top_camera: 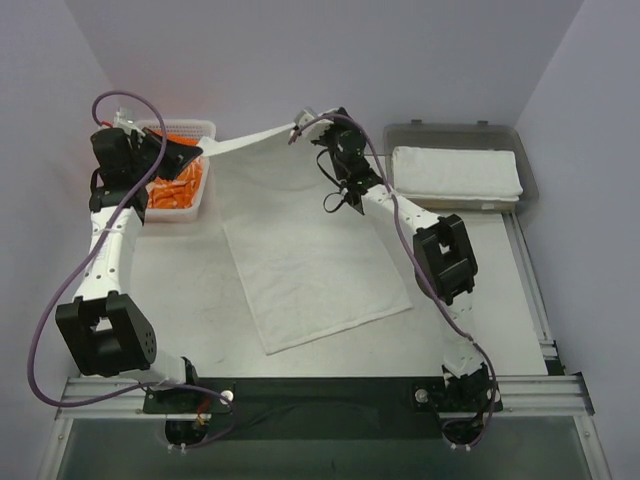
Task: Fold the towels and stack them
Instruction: Fold the towel
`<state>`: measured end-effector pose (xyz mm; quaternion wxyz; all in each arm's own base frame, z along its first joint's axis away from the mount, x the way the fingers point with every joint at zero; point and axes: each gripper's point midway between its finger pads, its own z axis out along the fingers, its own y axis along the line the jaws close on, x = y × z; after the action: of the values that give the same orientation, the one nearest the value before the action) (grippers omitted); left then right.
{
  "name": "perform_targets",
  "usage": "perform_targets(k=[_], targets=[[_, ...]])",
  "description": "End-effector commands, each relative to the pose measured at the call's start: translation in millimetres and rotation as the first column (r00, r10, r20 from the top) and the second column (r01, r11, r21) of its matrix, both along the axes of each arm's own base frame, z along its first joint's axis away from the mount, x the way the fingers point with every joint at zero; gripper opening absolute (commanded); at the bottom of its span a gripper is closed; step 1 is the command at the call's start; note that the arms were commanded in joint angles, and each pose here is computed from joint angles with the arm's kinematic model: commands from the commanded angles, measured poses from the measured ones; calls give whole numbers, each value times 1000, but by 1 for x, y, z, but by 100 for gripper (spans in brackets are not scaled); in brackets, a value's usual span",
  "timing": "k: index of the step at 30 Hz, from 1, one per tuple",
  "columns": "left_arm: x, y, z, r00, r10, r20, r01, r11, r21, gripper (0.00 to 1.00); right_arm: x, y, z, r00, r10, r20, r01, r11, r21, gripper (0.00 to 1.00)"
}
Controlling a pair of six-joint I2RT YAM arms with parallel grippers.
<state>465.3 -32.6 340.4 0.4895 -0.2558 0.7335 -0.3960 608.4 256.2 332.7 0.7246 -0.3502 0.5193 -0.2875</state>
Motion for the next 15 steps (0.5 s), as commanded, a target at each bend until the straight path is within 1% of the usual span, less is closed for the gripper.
perform_targets(k=[1,2,3,4,5,6,7,8,9,10,11,12,15], targets=[[-16,11,2,999,32,30,-33,999,15,0,-19,-57,25,983,-169,74,167,985,36,0],[-19,9,-3,999,27,18,-27,999,16,0,-25,-60,25,983,-170,62,169,985,30,0],[-23,9,-10,1000,27,2,-27,1000,13,0,-29,-62,-2,986,-169,8,170,986,-7,0],[-30,6,-11,1000,20,-4,-20,1000,10,0,-34,-65,-9,986,-169,-13,169,986,-5,0],[-35,4,-23,999,15,-33,-15,1000,5,0,-43,-68,-4,986,-166,-30,166,986,-3,0],[-40,2,-28,999,11,-48,-11,1000,4,0,-49,-69,-12,985,-161,-62,161,987,-13,0],[-50,-1,-35,997,8,-73,-7,1000,5,0,-61,-73,-21,981,-152,-120,150,988,-24,0],[-55,-2,-31,998,9,-69,-9,1000,7,0,-67,-74,-26,978,-146,-152,143,989,-30,0],[-62,-5,-44,995,6,-102,-6,1000,4,0,-74,-76,-31,973,-144,-183,138,990,-41,0],[-73,-7,-43,994,9,-105,-9,1000,1,0,-81,-79,-43,964,-144,-224,136,989,-50,0],[-79,-13,-46,994,-2,-114,1,1000,-11,0,-93,-84,-43,953,-144,-267,135,989,-53,0],[-89,-18,-62,988,-9,-152,6,1000,-21,0,-99,-87,-48,944,-151,-294,139,988,-61,0],[-116,-35,-75,982,-38,-184,33,999,-25,0,-129,-99,-65,908,-169,-384,144,985,-92,0]])
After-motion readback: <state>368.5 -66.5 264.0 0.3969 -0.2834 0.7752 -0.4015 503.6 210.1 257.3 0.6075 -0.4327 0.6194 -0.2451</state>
